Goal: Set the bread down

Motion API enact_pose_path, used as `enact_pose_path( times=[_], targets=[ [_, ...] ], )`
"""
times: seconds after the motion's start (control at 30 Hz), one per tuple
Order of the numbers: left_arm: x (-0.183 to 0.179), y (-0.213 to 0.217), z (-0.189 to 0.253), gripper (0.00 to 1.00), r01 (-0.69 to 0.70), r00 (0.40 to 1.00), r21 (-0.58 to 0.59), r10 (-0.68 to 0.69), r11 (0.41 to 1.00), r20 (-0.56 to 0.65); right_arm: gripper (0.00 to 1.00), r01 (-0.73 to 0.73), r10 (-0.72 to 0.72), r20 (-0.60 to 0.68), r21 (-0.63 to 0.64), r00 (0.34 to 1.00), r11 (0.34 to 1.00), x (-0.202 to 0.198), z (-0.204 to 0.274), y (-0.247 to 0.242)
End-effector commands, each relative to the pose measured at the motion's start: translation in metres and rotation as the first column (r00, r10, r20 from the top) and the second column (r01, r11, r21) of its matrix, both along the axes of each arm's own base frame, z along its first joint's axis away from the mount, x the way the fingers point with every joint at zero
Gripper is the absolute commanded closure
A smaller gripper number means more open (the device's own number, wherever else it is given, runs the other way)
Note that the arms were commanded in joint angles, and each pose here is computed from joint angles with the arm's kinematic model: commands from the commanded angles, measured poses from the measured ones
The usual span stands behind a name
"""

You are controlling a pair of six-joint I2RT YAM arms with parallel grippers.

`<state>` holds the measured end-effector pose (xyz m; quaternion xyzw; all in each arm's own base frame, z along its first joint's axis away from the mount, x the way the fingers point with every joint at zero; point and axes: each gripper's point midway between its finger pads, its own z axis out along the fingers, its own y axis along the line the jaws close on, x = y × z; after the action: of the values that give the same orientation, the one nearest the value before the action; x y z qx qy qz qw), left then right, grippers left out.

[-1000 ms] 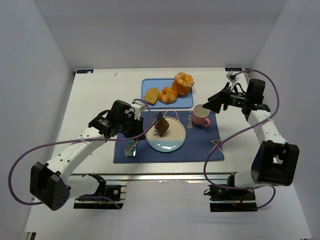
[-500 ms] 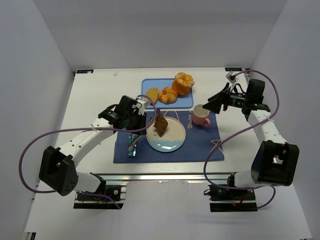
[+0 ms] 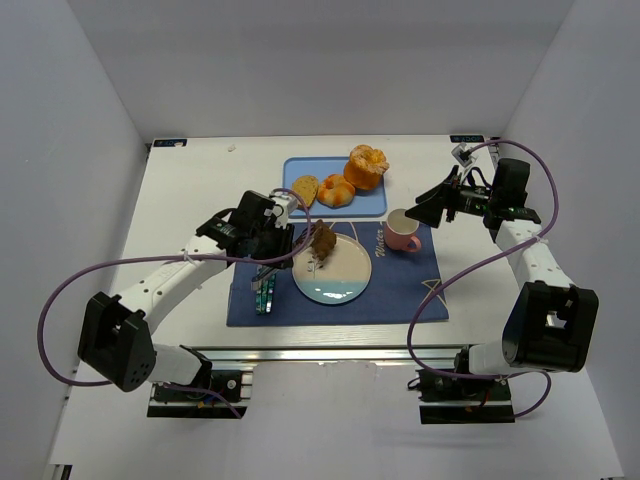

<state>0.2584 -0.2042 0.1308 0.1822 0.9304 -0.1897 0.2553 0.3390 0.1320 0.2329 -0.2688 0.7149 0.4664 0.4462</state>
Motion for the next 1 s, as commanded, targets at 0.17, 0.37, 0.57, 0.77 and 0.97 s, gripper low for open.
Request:
enact_pose_path(
  times=[0.17,0.37,0.57,0.77,0.97],
  targets=[
    [0.021,0.005,0.058,0.55,-0.086,0.978,-0.064,0.097,0.994,0.187,0.11,-0.022,0.022,0.03,0.0,0.999,1.0,-0.006,0.005,0.002],
    [0.019,0.017,0.092,0.6,-0.129,0.944,-0.124,0.16,0.984,0.287,0.11,-0.023,0.023,0.027,0.002,0.999,1.0,-0.006,0.004,0.002],
    [0.018,0.03,0.091,0.6,-0.19,0.929,-0.13,0.221,0.973,0.299,0.11,-0.026,0.026,0.032,0.002,0.999,1.0,-0.005,0.005,0.002],
    [0.037,0.07,0.074,0.63,-0.341,0.896,-0.094,0.354,0.935,0.269,0.11,-0.026,0.026,0.032,0.002,0.999,1.0,-0.005,0.005,0.002],
    [0.067,0.164,0.045,0.65,-0.563,0.786,-0.09,0.566,0.822,0.249,0.11,-0.03,0.03,0.03,0.002,0.999,1.0,-0.008,0.003,0.002]
  ],
)
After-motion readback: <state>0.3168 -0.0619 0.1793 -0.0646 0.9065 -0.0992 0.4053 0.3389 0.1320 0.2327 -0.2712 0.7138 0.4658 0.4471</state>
